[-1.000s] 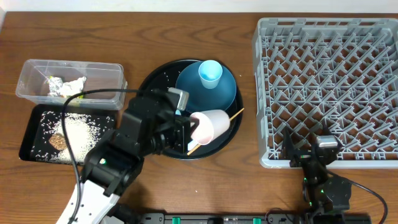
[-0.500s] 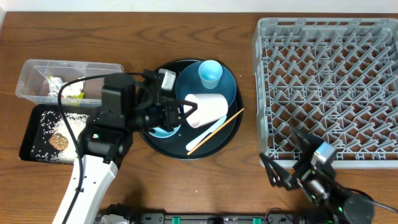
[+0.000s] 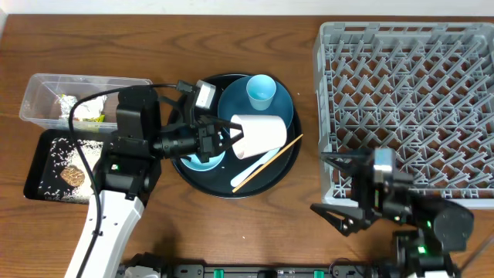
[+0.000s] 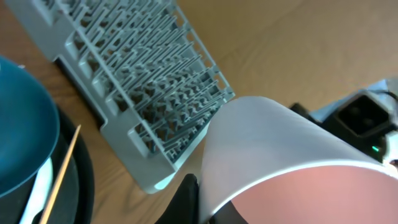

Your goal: Sort waste into correct bins and load items into the dishwasher rack

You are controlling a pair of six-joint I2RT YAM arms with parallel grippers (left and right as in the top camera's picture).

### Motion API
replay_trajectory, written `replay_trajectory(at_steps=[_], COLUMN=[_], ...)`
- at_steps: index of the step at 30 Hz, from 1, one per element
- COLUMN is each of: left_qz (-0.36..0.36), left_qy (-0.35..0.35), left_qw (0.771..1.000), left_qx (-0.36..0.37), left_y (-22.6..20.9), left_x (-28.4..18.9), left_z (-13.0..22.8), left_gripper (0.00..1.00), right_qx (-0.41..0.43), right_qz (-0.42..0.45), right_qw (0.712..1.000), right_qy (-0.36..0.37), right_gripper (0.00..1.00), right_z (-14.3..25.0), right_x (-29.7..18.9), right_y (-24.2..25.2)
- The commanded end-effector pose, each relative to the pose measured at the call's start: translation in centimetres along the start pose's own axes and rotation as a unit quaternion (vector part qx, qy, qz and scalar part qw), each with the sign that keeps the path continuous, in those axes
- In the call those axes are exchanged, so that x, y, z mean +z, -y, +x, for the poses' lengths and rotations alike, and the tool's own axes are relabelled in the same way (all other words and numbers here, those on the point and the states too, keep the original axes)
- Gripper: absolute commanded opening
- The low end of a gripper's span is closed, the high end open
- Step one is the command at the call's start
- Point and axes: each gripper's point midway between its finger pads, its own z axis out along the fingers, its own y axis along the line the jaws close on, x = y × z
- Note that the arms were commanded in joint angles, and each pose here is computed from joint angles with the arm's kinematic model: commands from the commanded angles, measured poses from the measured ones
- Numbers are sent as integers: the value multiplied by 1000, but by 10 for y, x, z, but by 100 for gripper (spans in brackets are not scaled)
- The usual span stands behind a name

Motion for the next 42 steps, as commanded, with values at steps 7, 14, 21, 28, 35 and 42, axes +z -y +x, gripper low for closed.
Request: replay_trajectory(at_steps=[7, 14, 21, 28, 35, 42], left_qz=[88, 172, 187, 187, 188, 196], left_qy=[-37, -77, -82, -83, -83, -94], left_qw=[995, 982, 979, 979, 979, 976], left_qx=[-7, -16, -9, -9, -9, -7], left_y=[9, 6, 10, 10, 10, 16], left_x=[8, 16, 15, 15, 16, 21], left_z=[-1, -2, -6, -6, -5, 0], left_gripper=[7, 7, 7, 7, 7, 7], right_qx=[1, -11, -29, -28, -25, -43], right_qz=[-75, -94, -92, -88, -72, -63], right_qw=[996, 993, 993, 994, 996, 997], right_qy=[-51, -64, -64, -61, -37, -9], right_gripper=[99, 99, 99, 99, 99, 99], right_z=[8, 11, 15, 9, 0, -8], right_x=[6, 7, 13, 20, 26, 36], right_y=[-5, -2, 22, 42, 51, 51])
